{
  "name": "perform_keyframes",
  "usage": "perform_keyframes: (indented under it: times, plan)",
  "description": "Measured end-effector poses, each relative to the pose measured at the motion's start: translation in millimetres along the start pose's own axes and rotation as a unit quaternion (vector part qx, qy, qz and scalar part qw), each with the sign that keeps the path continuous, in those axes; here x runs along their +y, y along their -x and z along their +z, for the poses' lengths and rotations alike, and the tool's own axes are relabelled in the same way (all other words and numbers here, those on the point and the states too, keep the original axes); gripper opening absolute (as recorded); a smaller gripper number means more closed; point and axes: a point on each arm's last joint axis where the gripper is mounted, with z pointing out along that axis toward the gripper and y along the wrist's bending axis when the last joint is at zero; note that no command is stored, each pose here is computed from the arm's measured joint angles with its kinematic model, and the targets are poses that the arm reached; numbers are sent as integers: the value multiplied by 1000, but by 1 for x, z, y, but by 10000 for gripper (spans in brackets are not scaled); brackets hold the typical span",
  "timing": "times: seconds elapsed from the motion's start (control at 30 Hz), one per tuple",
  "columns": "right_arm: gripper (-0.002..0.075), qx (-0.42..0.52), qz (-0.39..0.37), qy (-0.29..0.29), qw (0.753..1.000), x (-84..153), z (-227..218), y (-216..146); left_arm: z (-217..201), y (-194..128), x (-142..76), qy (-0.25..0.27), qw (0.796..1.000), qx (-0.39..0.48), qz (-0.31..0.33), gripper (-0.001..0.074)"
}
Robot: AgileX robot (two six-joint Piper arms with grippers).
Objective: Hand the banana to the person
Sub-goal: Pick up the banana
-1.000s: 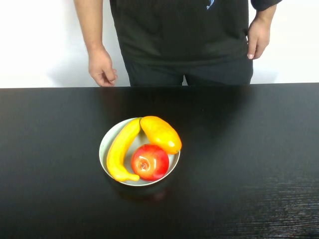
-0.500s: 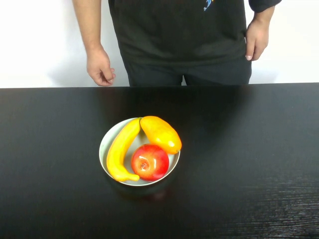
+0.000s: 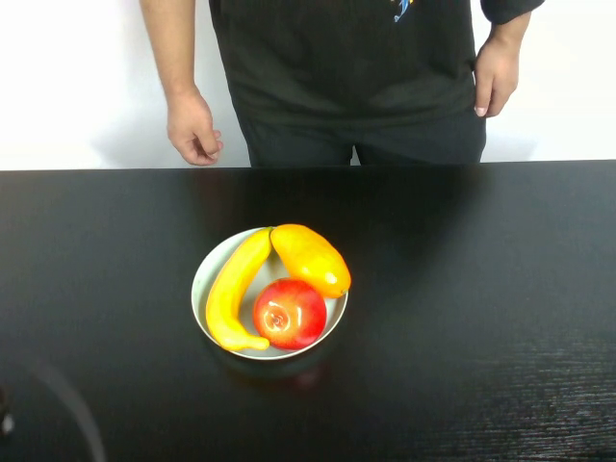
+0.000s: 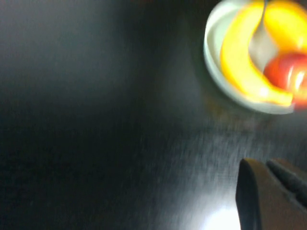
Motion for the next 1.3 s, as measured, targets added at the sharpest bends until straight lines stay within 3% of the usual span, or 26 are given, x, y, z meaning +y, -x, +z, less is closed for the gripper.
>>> perform_keyframes:
  times: [0.1,0.33,0.5,0.7,0.83,0.93,1.1,1.3]
  plan:
    - [-9,0,0,0,1000,0,0,0,14,31,-4,4,995,87,38,-4]
    - [-9,0,0,0,1000,0,0,0,74,81,-12,-14,979,182,86,-4]
    - [-9,0,0,0,1000,0,0,0,116,102,-46,-43,967,219,127,-4]
    - [-9,0,0,0,1000,0,0,0,165,111,-97,-40,946,255,194,-4]
    - [-9,0,0,0,1000,0,0,0,203,111,-115,-39,935,276,220,5]
    - [-9,0,0,0,1000,0,0,0,226,112,-118,-38,926,286,242,94]
    - [-9,0,0,0,1000,0,0,0,258,115,-123,-38,925,282,251,374]
    - [-9,0,0,0,1000,0,0,0,288,114,-124,-27,922,283,264,424]
